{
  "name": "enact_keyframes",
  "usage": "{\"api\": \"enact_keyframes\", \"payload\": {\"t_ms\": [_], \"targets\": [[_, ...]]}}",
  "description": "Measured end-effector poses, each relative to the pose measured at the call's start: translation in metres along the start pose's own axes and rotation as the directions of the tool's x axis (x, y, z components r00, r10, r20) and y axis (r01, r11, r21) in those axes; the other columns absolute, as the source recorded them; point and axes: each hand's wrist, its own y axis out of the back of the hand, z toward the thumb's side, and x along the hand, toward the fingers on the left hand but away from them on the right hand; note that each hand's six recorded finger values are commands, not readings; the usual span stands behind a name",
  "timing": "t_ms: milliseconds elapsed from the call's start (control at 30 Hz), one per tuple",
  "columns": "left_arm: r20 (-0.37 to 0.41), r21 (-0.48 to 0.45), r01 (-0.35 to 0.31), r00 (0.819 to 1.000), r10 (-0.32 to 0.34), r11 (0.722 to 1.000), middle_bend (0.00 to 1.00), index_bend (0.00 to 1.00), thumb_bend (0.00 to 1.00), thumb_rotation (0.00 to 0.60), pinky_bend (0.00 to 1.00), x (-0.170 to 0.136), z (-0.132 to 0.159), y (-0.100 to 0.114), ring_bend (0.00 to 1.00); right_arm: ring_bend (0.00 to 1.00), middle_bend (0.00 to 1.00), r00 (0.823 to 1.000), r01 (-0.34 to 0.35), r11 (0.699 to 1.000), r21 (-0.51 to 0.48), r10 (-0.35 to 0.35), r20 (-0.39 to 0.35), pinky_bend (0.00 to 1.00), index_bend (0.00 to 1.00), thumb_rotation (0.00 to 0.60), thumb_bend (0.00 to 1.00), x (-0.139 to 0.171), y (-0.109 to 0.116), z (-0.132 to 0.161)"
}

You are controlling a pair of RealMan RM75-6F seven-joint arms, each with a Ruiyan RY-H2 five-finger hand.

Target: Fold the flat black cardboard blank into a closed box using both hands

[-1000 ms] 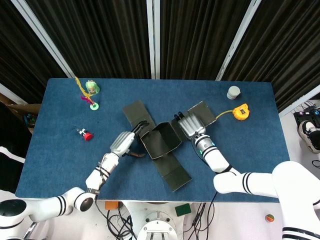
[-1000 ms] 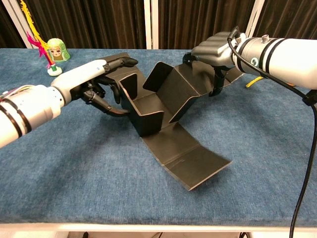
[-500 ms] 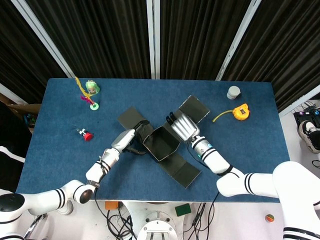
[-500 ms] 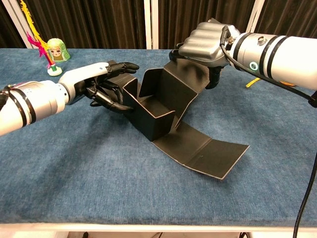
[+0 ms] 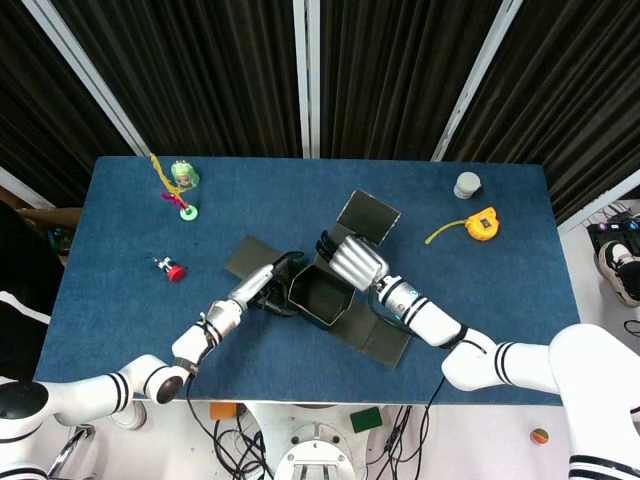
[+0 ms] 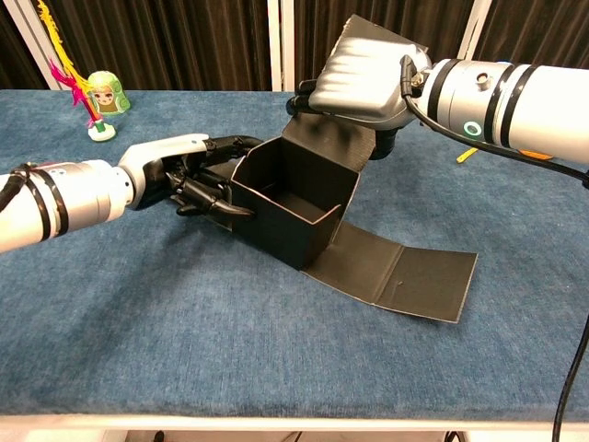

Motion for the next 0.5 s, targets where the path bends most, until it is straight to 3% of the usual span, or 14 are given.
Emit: {"api": "enact_keyframes", "payload": {"t_ms": [267,500], "targets": [[0.007,-0.075,0.074,0.997,-0.074,0.994,0.01,0.01,0.14,0.6,0.9,0.0,-0.002,-0.01,0.49,0.73,0.29,0.997,0.071,0.997,-0.01,-0.071,-0.038,1.0,0.43,0.6,0.33,-0.006,0.002,0.004],[0.02,-0.105,0.089,0.996,-0.087,0.99,0.08,0.07,0.14,0.6,0.9,0.001,-0.005,-0.014,0.5,0.73,0.28,0.992,0.111,0.993,-0.033,-0.113,-0.051,1.0,0.41,0.6,0.33,-0.011,0.002,0.012]]}}
